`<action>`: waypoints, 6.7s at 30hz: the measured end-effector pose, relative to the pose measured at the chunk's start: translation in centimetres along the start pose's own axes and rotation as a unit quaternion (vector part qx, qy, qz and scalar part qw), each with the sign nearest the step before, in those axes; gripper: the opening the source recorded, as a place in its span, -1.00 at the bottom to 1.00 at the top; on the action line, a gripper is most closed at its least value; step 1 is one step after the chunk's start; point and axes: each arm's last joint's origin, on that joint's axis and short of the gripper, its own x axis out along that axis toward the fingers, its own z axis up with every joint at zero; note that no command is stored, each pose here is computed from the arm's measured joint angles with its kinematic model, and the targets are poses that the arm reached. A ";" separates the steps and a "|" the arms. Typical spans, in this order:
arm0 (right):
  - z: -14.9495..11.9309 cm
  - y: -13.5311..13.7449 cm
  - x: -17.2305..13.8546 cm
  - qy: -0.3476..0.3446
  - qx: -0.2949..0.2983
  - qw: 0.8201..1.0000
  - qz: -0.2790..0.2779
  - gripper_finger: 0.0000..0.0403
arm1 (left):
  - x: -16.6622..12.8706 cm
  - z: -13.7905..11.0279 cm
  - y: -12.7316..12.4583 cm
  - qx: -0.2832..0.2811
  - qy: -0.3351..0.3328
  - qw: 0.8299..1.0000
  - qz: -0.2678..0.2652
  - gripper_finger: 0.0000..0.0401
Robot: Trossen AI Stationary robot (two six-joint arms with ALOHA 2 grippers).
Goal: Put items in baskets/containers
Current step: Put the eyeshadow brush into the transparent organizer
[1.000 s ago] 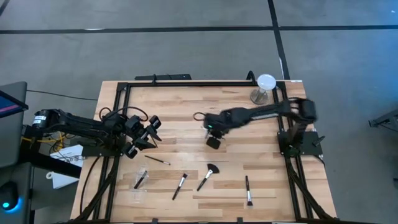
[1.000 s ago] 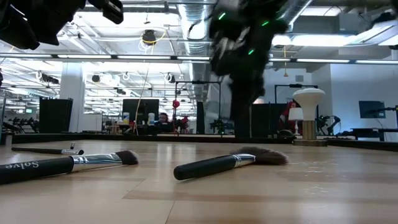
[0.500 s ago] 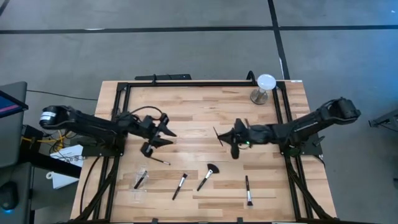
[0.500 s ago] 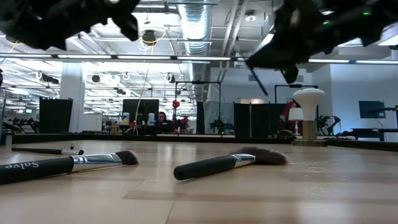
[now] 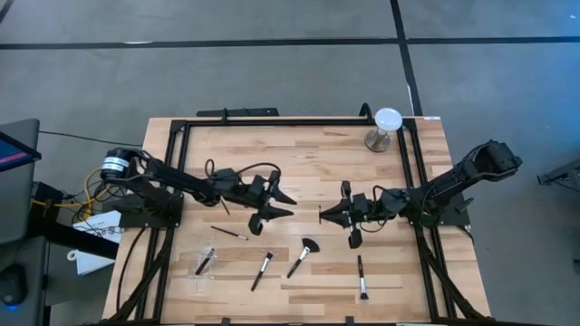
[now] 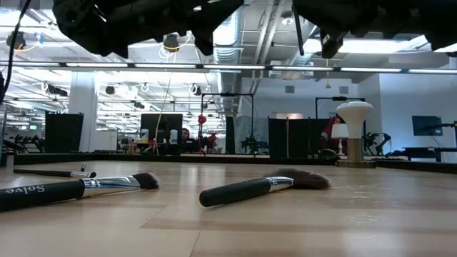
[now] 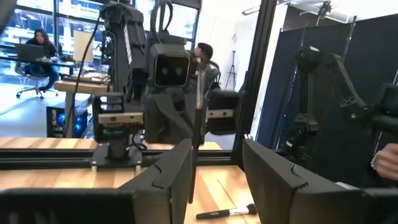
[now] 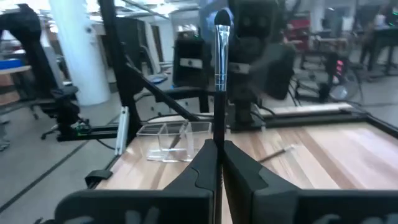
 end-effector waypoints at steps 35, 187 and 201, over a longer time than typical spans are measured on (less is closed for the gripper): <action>-3.1 0.4 1.8 -0.001 -0.076 0.996 0.047 -0.96 | 5.3 -2.4 -1.9 0.092 0.008 0.995 0.045 0.19; -4.7 -1.5 1.9 0.085 -0.076 0.994 0.004 -0.52 | -18.4 0.1 -20.9 -0.049 0.125 0.986 0.104 -0.88; -4.8 -1.5 1.9 0.092 -0.077 0.993 0.004 -0.52 | -18.9 -1.2 -20.2 -0.099 0.157 0.975 0.123 -0.88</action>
